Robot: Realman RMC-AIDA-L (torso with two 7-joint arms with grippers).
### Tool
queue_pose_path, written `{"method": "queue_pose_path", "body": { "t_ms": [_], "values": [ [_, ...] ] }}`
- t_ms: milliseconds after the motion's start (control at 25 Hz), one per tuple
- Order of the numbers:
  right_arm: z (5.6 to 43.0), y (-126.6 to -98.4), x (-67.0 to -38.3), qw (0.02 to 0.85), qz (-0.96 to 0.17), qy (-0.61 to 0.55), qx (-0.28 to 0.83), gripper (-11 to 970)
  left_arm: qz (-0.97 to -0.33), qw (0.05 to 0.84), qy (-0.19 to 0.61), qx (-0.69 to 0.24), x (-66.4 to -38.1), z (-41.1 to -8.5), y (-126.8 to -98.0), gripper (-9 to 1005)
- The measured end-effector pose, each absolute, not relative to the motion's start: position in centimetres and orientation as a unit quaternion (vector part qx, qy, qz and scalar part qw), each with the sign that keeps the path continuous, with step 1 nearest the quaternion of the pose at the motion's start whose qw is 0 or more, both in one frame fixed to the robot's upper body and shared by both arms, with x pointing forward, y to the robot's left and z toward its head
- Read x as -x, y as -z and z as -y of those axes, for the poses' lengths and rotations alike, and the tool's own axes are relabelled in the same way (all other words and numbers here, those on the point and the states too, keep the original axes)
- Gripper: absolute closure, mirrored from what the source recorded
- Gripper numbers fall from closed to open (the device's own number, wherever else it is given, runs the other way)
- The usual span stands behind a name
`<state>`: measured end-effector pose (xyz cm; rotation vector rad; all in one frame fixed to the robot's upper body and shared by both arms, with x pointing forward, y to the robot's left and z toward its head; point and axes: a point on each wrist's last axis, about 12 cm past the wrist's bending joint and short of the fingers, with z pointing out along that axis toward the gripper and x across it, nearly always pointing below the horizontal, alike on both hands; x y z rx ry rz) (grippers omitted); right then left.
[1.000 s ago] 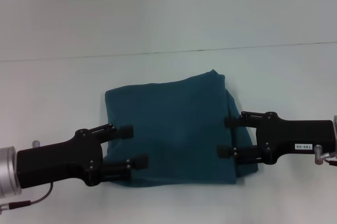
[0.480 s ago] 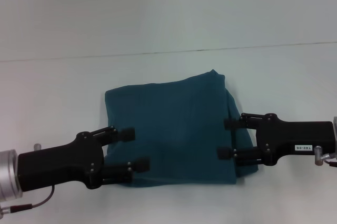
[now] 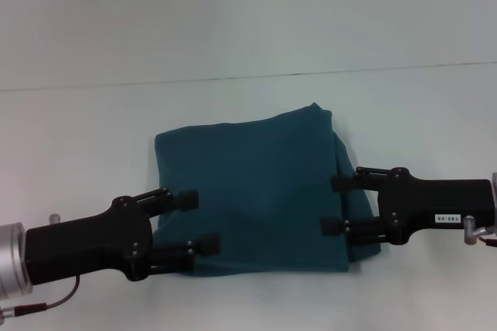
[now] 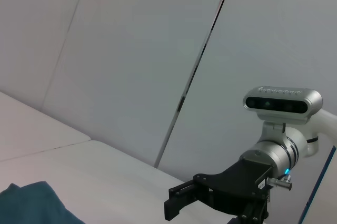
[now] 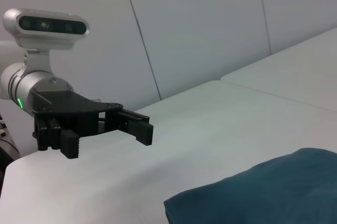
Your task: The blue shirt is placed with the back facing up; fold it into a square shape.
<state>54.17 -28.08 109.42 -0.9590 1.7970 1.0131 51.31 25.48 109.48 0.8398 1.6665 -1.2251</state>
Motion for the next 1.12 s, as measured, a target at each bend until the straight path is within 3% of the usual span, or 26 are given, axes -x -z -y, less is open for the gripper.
{"method": "queue_pose_path", "body": {
  "t_ms": [1120],
  "values": [
    [27.7,-109.83,-54.69,0.422,-0.713,-0.402,0.389,47,-0.673,0.429,0.49,-0.35,-51.54,-25.32,-109.54,97]
  ]
}}
